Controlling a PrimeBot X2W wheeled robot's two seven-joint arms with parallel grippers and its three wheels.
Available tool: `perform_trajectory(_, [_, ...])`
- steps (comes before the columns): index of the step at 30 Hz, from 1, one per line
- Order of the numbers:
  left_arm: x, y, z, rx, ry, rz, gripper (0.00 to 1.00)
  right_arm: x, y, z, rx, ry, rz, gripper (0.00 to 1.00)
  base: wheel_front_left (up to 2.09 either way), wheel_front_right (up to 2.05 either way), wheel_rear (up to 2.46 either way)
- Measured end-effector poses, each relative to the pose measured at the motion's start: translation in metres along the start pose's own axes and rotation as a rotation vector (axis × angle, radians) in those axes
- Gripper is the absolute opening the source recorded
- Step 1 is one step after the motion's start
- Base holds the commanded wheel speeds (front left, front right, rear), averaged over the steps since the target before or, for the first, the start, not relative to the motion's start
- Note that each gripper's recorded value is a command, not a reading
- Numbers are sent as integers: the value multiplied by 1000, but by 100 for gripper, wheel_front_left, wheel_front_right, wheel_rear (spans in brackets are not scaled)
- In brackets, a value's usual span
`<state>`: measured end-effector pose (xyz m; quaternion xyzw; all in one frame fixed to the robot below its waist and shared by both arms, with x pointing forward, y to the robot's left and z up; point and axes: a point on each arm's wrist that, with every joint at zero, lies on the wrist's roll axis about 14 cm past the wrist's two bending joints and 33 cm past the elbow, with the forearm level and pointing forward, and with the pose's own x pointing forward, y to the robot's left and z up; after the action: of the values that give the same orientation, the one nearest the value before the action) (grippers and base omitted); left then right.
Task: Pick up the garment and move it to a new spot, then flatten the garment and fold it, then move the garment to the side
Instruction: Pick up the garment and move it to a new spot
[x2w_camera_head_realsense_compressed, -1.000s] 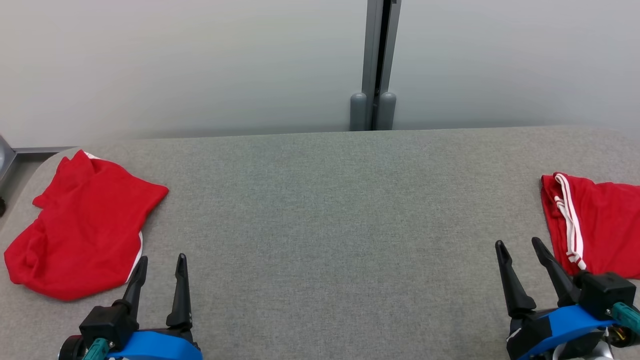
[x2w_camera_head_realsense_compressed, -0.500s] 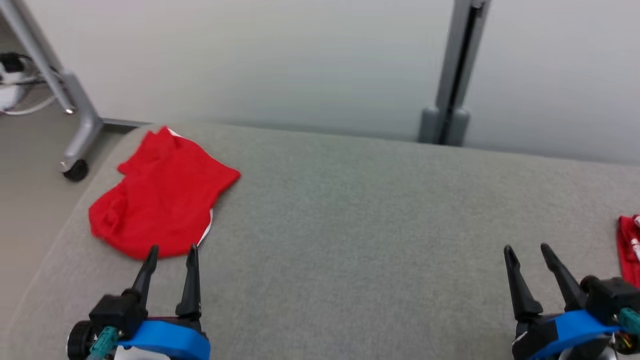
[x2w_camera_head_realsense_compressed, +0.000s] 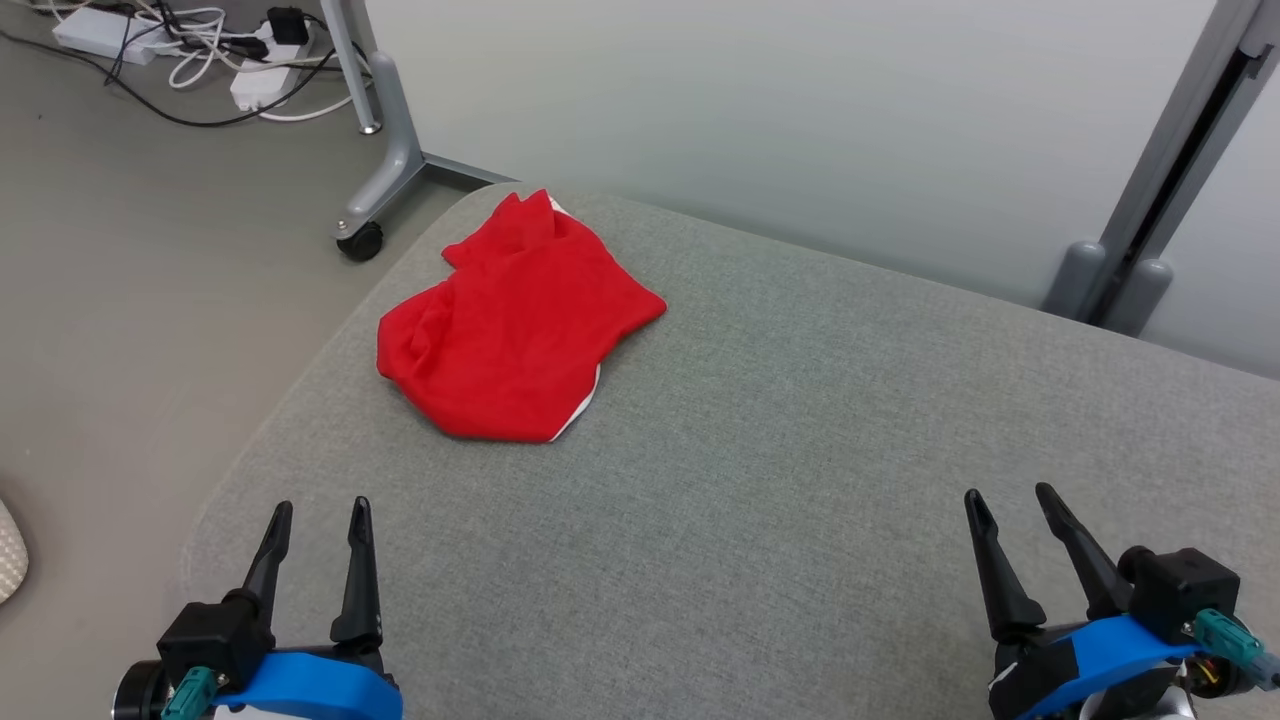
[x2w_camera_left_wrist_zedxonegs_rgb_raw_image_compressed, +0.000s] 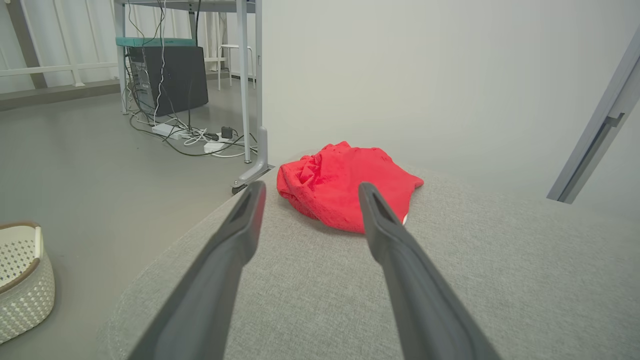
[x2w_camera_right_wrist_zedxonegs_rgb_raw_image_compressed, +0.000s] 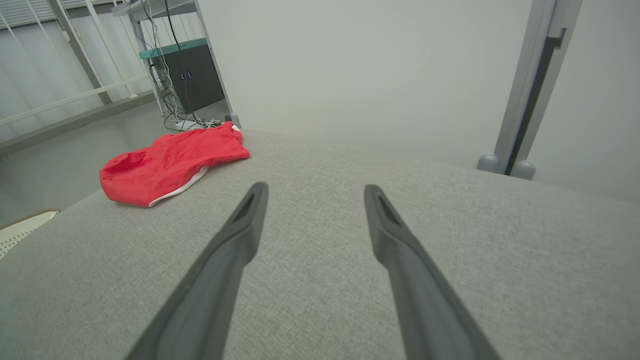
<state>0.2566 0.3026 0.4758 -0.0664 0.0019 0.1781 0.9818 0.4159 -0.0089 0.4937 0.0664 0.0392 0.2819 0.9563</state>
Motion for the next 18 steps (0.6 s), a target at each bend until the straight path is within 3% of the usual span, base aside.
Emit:
perform_trajectory(10, [4, 10, 13, 3, -37, 39, 100, 3, 0, -4, 16, 4, 1, 100, 0, 0, 0])
perform_trajectory(18, [50, 31, 62, 0, -72, 114, 100, 4, -21, -15, 33, 26, -44, 100, 0, 0, 0])
